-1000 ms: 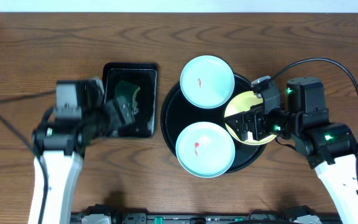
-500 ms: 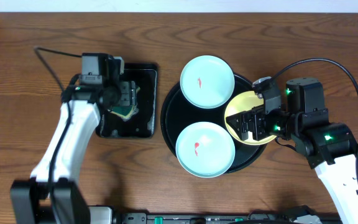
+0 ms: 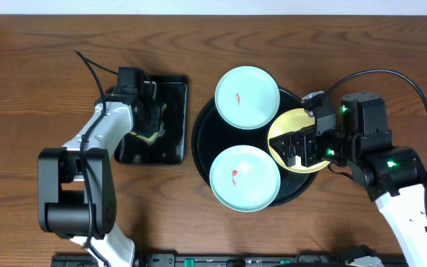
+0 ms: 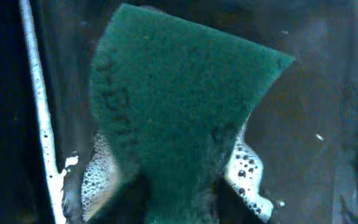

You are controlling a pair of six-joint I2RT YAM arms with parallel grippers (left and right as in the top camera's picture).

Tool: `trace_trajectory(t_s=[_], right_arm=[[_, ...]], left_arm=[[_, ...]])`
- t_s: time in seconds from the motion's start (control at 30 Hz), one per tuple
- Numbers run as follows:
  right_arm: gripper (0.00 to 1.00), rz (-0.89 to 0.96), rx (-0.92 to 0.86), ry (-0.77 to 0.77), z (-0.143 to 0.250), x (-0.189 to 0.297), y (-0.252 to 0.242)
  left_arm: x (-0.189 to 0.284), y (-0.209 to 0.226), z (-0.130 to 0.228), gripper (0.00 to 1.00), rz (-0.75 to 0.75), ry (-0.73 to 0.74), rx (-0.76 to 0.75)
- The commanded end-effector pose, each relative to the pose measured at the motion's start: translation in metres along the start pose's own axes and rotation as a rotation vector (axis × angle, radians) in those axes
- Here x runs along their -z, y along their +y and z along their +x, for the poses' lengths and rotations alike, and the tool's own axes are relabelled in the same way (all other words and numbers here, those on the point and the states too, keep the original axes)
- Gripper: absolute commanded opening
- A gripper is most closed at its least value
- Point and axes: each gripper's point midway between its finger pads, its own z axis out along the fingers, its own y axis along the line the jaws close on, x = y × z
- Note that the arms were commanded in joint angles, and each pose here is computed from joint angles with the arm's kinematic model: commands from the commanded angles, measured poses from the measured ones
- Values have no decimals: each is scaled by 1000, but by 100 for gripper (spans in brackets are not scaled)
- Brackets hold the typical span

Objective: Clean dirty plates on tray and stack at the side
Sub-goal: 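Reach left gripper to the sponge and right gripper toward the yellow plate, then grasp the green sponge with the left gripper and lift it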

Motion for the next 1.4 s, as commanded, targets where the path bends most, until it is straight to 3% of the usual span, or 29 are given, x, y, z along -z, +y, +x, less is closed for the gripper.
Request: trace_trajectory(t_s=[0.0, 0.3, 0.37, 0.4, 0.47, 0.73, 1.03, 1.13, 1.23, 1.37], right_arm=[[94, -7, 4, -16, -5, 3, 5], [94, -7, 4, -16, -5, 3, 5], [94, -6, 5, -16, -5, 3, 5], [95, -6, 5, -16, -5, 3, 5], [94, -6, 5, -16, -5, 3, 5], [95, 16, 4, -19, -6, 3, 1], [95, 16, 2, -14, -5, 3, 1], [96, 17, 1, -11, -4, 3, 1], [96, 17, 2, -14, -5, 3, 1], [96, 17, 3, -17, -5, 3, 1]], left_arm=[[-8, 1, 7, 8, 0, 37, 6], [34, -1, -8, 9, 10, -52, 120], [47, -1, -9, 17, 12, -68, 157], [50, -1, -8, 31, 12, -70, 168], [55, -1, -4, 34, 12, -61, 183], [27, -2, 29, 34, 6, 48, 202], [-7, -2, 36, 32, 2, 84, 202], [-7, -26, 35, 24, 135, 95, 203], [1, -61, 32, 22, 307, 101, 190], [5, -72, 31, 23, 320, 95, 165]])
